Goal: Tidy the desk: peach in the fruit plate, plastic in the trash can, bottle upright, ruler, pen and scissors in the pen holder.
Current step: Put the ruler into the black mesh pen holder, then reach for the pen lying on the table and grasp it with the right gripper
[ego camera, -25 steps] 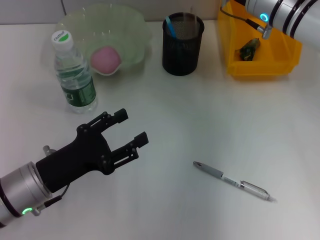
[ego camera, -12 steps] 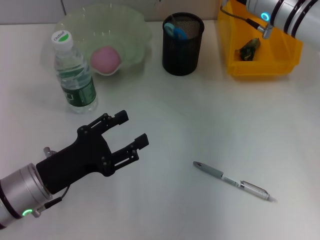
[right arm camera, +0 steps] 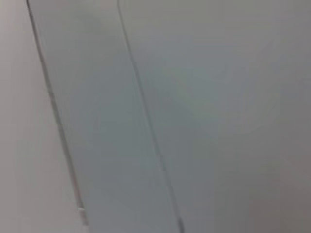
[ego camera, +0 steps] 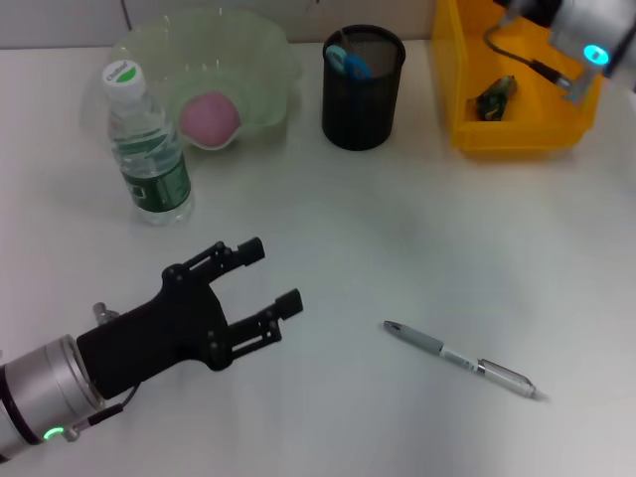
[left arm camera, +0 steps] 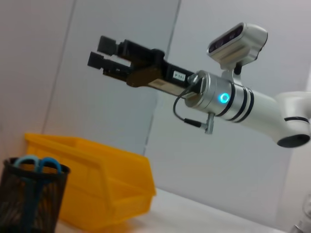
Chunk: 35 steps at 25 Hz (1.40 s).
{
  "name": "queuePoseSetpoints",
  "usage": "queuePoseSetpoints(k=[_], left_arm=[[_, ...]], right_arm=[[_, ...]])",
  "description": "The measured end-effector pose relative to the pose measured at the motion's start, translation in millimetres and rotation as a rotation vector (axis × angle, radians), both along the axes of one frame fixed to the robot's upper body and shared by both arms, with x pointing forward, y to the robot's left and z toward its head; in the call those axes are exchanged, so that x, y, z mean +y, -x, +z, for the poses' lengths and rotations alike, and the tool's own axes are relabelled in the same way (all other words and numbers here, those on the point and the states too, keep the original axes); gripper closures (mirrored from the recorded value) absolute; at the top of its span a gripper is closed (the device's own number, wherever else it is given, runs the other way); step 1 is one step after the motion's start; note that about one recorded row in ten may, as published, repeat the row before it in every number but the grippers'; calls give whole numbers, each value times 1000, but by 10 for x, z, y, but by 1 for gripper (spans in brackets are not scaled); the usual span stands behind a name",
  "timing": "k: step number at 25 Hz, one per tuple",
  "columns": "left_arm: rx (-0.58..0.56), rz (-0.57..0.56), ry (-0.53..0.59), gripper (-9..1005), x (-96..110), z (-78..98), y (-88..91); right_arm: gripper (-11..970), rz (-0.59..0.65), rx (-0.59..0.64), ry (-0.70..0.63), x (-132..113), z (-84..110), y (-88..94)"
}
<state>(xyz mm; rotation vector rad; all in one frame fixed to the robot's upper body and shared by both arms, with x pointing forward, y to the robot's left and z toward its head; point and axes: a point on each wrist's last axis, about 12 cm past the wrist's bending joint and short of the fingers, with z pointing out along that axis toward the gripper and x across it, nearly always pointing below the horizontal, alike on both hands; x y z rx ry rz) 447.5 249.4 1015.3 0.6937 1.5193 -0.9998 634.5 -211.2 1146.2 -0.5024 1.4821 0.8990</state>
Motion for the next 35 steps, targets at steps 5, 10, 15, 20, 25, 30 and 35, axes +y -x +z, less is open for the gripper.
queuePoseSetpoints(k=[5,10,15,20,25,30,35], left_arm=[[0,-42,-22,227,4,9,-10],[8,-47,-23,228,8,8,-10],[34,-79,-27,228,26,17,-4],[35,-92,-32,228,15,18,-7],[33,-88,-34,228,18,20,-20],[25,-88,-45,227,30,30,-45],[37,-92,-49,227,57,48,-73]], right_arm=[[308,107,46,2,-182,17,198],[309,252,62,107,-304,21,387],[310,338,52,221,-445,71,490],[310,415,16,265,-622,207,592],[311,494,-19,362,-687,311,656],[311,579,-80,476,-653,334,675],[312,689,-113,597,-556,376,627]])
